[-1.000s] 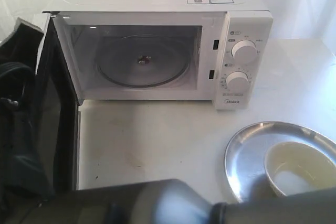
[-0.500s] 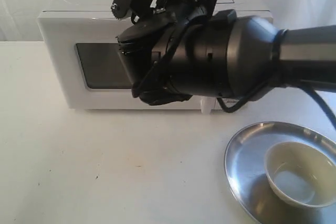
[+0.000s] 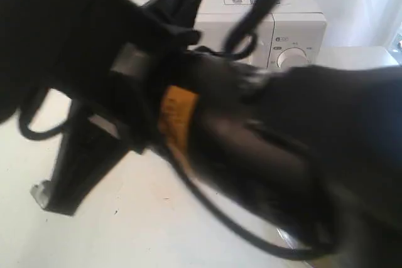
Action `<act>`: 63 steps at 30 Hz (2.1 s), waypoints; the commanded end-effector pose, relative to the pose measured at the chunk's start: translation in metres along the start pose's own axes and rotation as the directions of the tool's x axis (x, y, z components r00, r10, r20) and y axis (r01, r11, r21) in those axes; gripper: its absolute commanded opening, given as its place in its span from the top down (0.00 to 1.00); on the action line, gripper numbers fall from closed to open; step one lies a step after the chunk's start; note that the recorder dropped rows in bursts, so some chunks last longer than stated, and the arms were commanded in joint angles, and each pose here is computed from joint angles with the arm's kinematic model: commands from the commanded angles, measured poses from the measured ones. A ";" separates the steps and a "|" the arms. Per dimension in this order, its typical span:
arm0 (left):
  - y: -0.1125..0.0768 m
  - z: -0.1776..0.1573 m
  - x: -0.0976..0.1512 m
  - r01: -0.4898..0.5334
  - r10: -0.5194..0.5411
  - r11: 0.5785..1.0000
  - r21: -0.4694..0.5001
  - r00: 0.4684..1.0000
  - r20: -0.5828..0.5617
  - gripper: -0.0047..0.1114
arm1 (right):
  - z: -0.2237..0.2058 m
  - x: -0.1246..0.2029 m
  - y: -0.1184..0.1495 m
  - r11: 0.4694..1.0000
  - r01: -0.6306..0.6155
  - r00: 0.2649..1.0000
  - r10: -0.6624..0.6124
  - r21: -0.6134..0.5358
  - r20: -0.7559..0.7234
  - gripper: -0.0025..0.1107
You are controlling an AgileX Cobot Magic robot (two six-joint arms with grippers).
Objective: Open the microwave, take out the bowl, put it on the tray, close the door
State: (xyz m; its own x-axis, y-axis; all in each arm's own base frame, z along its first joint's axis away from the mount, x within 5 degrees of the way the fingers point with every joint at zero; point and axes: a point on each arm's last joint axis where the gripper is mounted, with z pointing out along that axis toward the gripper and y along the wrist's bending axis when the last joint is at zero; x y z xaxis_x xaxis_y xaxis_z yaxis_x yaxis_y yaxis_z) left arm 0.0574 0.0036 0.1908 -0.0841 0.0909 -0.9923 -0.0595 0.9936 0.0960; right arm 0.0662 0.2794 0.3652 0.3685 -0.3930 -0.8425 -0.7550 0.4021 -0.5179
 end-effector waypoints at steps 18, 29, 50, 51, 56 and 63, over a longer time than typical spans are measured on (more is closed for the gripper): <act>0.000 0.000 -0.001 0.008 -0.008 1.000 0.001 1.000 0.009 0.96 | -0.108 -0.013 0.003 0.796 -0.172 0.890 0.378 -0.580 0.254 0.98; 0.000 0.000 -0.001 0.008 -0.008 1.000 0.001 1.000 0.009 0.96 | -0.088 0.026 -0.032 0.842 -0.499 0.845 0.525 -0.203 0.099 0.98; 0.000 0.000 -0.001 0.008 -0.008 1.000 0.001 1.000 0.009 0.96 | -0.193 0.185 -0.036 0.656 -0.611 0.789 0.550 0.443 0.275 0.98; 0.000 0.000 -0.001 0.008 -0.008 1.000 0.001 1.000 0.009 0.96 | -0.195 0.191 -0.033 0.645 -0.608 0.790 0.546 0.463 0.279 0.98; 0.000 0.000 -0.001 0.008 -0.008 1.000 0.001 1.000 0.009 0.96 | -0.196 0.211 -0.021 0.635 -0.588 0.803 0.536 0.501 0.262 0.98; 0.000 0.000 -0.001 0.008 -0.008 1.000 0.001 1.000 0.009 0.96 | -0.199 0.221 -0.023 0.624 -0.513 0.843 0.497 0.590 0.207 0.98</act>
State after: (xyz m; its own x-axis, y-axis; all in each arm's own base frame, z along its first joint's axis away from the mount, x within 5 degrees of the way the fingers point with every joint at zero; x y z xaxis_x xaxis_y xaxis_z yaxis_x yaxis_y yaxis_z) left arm 0.0574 0.0036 0.1908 -0.0841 0.0909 -0.9923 -0.0595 0.9936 0.0960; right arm 0.0560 0.0224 0.2222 0.0375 0.0681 -0.9970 -0.3844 0.9219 0.0485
